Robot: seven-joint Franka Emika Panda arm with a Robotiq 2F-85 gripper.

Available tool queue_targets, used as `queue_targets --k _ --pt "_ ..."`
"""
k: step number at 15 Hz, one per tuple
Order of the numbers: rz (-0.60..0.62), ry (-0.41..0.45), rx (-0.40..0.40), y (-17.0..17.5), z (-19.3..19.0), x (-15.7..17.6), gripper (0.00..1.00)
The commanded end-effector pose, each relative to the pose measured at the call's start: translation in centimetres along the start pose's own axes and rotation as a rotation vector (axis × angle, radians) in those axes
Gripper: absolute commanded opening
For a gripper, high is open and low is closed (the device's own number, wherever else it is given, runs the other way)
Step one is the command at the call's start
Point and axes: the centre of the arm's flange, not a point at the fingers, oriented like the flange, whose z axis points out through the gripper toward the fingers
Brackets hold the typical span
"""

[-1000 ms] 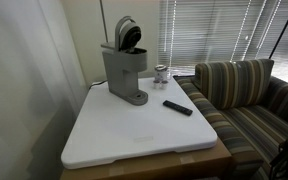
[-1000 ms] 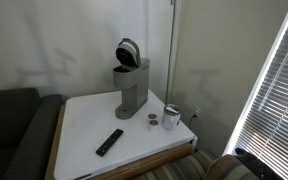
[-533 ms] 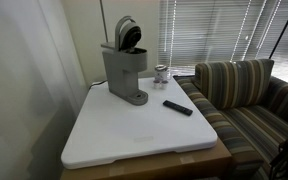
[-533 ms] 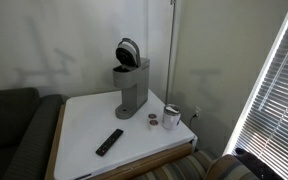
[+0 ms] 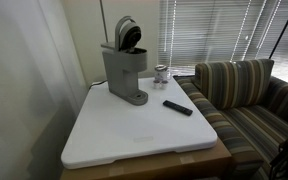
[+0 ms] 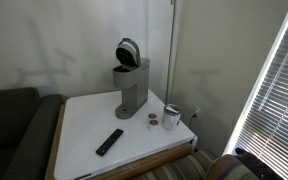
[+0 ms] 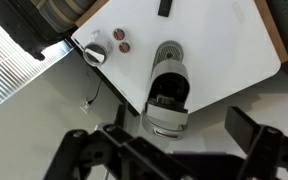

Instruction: Close the grey coffeemaker

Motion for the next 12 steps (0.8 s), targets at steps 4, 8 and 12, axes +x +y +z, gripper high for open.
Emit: queue_targets --k 4,8,12 --pt "-0.042 0.042 0.010 0.8 1.6 9.2 1.00" --pt "0.009 0.073 0.006 1.2 3.8 11.9 1.00" --pt "0.005 0.086 0.006 0.3 5.1 9.2 1.00"
